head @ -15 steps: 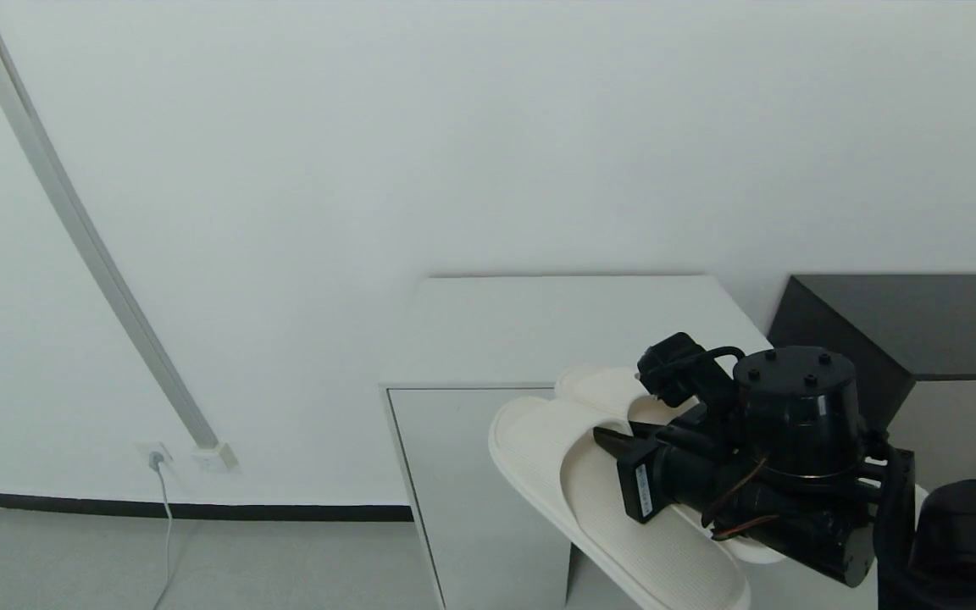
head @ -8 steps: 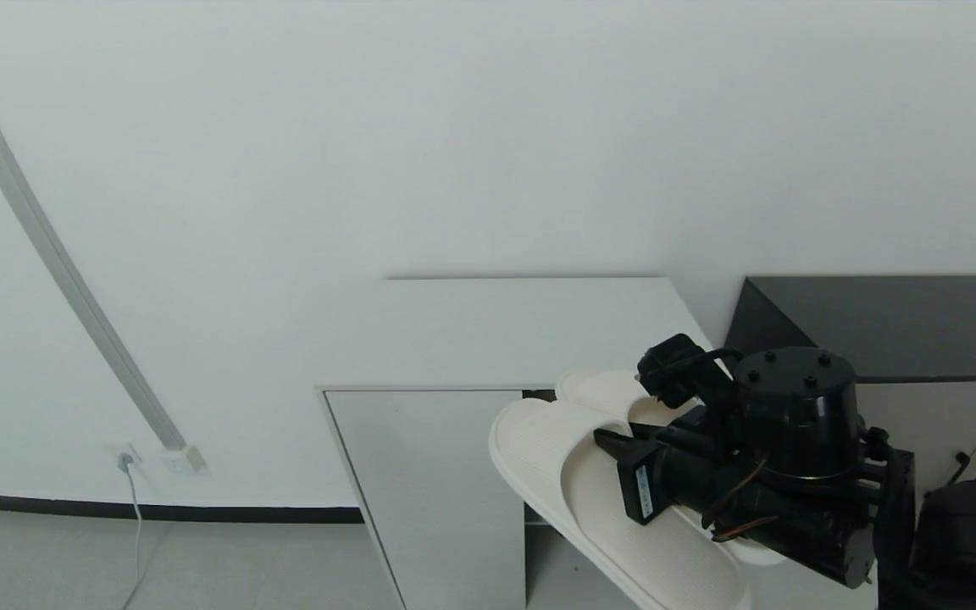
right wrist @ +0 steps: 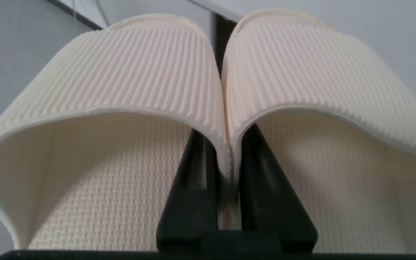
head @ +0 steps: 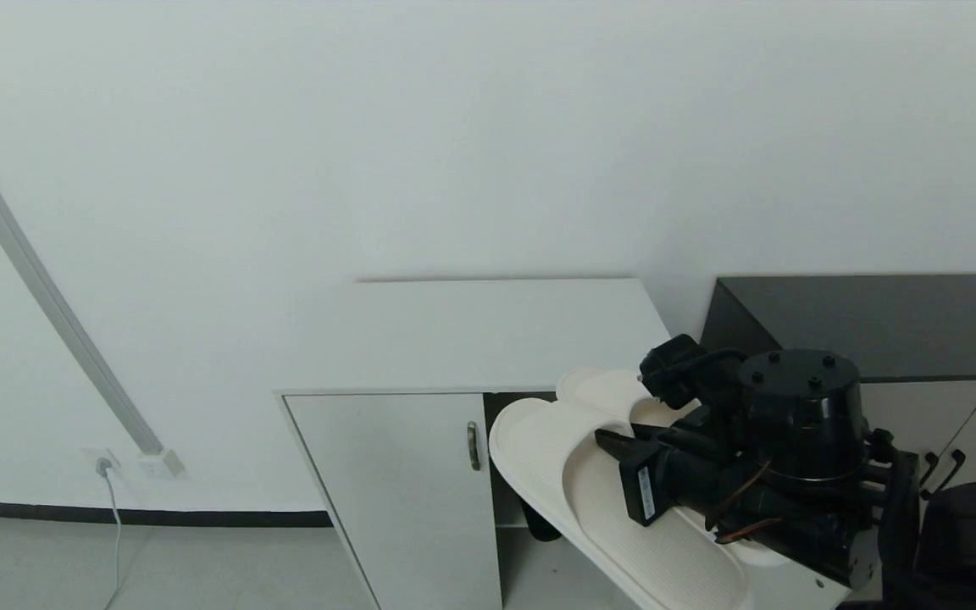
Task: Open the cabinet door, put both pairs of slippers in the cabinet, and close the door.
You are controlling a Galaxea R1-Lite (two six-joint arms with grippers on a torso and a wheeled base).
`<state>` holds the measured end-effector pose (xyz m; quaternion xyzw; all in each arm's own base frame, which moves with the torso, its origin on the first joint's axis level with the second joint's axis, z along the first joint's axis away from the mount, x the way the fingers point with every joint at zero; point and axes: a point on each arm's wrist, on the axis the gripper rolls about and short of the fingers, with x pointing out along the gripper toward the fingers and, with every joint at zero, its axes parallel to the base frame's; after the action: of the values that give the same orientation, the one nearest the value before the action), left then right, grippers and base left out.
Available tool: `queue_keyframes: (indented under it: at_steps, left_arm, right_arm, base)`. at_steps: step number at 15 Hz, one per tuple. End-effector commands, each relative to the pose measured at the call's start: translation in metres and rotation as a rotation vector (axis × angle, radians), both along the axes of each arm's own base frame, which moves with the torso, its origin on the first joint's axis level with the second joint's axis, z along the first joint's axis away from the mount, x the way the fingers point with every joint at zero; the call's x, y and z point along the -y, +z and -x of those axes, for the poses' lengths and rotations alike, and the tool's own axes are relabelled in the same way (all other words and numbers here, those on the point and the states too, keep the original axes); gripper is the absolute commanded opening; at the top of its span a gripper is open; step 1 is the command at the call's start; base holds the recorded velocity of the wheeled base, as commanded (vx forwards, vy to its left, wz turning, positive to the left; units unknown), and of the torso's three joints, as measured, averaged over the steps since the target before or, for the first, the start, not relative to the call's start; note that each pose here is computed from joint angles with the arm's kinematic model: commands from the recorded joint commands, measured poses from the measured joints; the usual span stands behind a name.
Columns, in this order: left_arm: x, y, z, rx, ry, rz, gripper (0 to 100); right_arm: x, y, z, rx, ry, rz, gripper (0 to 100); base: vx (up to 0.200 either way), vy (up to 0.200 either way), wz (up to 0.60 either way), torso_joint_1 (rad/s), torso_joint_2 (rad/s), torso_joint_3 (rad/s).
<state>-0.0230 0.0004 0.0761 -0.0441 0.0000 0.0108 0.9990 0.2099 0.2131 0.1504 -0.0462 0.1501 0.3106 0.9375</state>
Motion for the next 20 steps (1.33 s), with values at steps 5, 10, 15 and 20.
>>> queue_keyframes:
  at_steps: [5,10,15,20]
  left_arm:
    - [0.0,0.0,-0.0001,-0.001,0.0,0.001,0]
    - [-0.0001,0.0,-0.0001,-0.001,0.002,0.001,0]
    - [-0.0001,0.0,-0.0001,-0.001,0.002,0.001,0]
    - [-0.0001,0.0,-0.0001,-0.001,0.002,0.004,0]
  right_arm:
    - [-0.0021,-0.002,0.0028,-0.005,0.014,0.006,0]
    - [-0.0084,-0.002,0.0089,-0.002,0.029,0.008,0]
    - [-0.0087,-0.0041,0.0089,-0.003,0.018,0.018,0]
    - [-0.0098,-0.009,0.0079,-0.014,0.017,0.031,0]
  base:
    - [0.0,0.0,0.0,0.0,0.0,0.0]
    - [0.0,0.0,0.0,0.0,0.0,0.0]
    - [0.0,0.0,0.0,-0.123,0.27,0.144]
    - [0.0,0.0,0.0,-0.21,0.5,0.284]
